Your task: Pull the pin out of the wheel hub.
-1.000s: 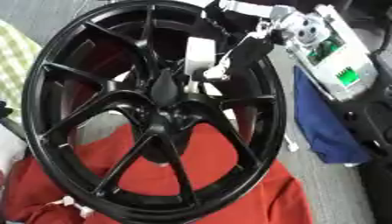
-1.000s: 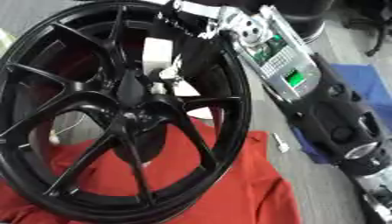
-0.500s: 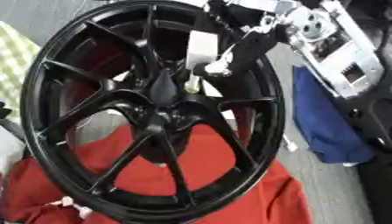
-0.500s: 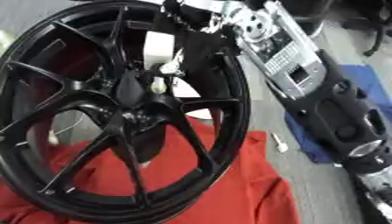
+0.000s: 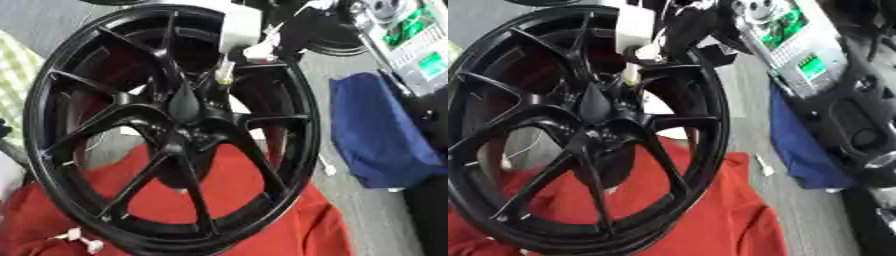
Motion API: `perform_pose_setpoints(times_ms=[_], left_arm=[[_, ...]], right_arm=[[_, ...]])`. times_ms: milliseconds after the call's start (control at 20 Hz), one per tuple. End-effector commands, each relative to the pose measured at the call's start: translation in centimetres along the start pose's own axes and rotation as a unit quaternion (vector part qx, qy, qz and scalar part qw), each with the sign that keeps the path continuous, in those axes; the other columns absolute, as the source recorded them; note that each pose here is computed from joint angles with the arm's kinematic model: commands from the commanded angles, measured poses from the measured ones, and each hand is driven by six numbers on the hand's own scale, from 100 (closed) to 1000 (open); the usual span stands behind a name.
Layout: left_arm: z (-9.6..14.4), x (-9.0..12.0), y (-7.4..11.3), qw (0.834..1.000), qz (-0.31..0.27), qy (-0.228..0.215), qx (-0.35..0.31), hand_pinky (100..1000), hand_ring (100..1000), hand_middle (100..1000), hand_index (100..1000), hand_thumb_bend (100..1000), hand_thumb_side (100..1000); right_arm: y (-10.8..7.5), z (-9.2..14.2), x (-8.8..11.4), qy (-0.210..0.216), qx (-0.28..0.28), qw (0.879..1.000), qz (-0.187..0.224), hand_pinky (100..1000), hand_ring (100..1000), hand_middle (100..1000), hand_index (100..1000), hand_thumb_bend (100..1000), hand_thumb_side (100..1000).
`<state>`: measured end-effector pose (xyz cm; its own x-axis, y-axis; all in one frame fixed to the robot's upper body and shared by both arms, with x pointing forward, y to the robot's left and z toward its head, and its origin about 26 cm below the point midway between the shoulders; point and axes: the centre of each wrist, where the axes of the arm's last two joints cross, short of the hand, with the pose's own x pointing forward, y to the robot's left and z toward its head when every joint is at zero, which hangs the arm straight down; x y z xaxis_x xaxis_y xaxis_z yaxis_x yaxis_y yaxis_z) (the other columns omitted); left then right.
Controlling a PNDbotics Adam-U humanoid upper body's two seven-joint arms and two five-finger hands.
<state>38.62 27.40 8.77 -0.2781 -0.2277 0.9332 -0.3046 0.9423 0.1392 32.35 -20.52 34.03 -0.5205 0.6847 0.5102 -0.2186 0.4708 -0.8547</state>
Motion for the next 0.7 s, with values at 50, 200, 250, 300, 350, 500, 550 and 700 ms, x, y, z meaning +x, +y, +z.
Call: perform_pose_setpoints(times_ms=[50,200,250,300,350,500,550,700], left_arm=[[-0.3,0.5,0.0,1.0,-0.004,-0.009,-0.001,672,521,482,743,100,929],[-0.2,0.4,0.1,1.0,-0.006,-0.008,-0.001,672,521,482,743,100,929],[-0.2,0.4,0.1,1.0,-0.006,-0.008,0.0,672,521,482,743,100,929],[-0.2,0.4,0.1,1.0,-0.006,-0.008,0.0,672,520,482,743,100,930],[-0.2,0.4,0.1,1.0,-0.007,-0.008,0.001,672,520,482,743,100,930],[-0.3,0.4,0.3,1.0,-0.007,-0.007,0.004,671,520,482,743,100,931],[-0.3,0.3,0.4,1.0,-0.008,-0.007,0.006,671,520,482,743,100,930],[-0.3,0.2,1.1,1.0,-0.012,-0.006,0.018,671,519,482,743,100,928]], right_arm=[[-1.8,1.1,0.9,-0.009,-0.029,1.0,0.007,572,540,182,431,393,100],[-2.8,1.7,1.2,-0.013,-0.048,0.999,-0.004,564,542,184,433,394,100],[-3.2,2.0,1.1,-0.013,-0.057,0.998,-0.01,561,543,186,433,395,100],[-3.7,2.3,1.0,-0.012,-0.067,0.998,-0.016,557,544,188,434,395,100],[-4.1,2.6,0.8,-0.01,-0.077,0.997,-0.023,552,546,190,434,397,100],[-5.5,3.8,-0.3,0.004,-0.113,0.993,-0.041,537,549,196,436,401,100],[-6.1,4.4,-0.8,0.011,-0.127,0.991,-0.046,535,549,197,436,402,100],[-7.7,6.5,-2.5,0.035,-0.168,0.984,-0.05,530,550,201,437,401,100]])
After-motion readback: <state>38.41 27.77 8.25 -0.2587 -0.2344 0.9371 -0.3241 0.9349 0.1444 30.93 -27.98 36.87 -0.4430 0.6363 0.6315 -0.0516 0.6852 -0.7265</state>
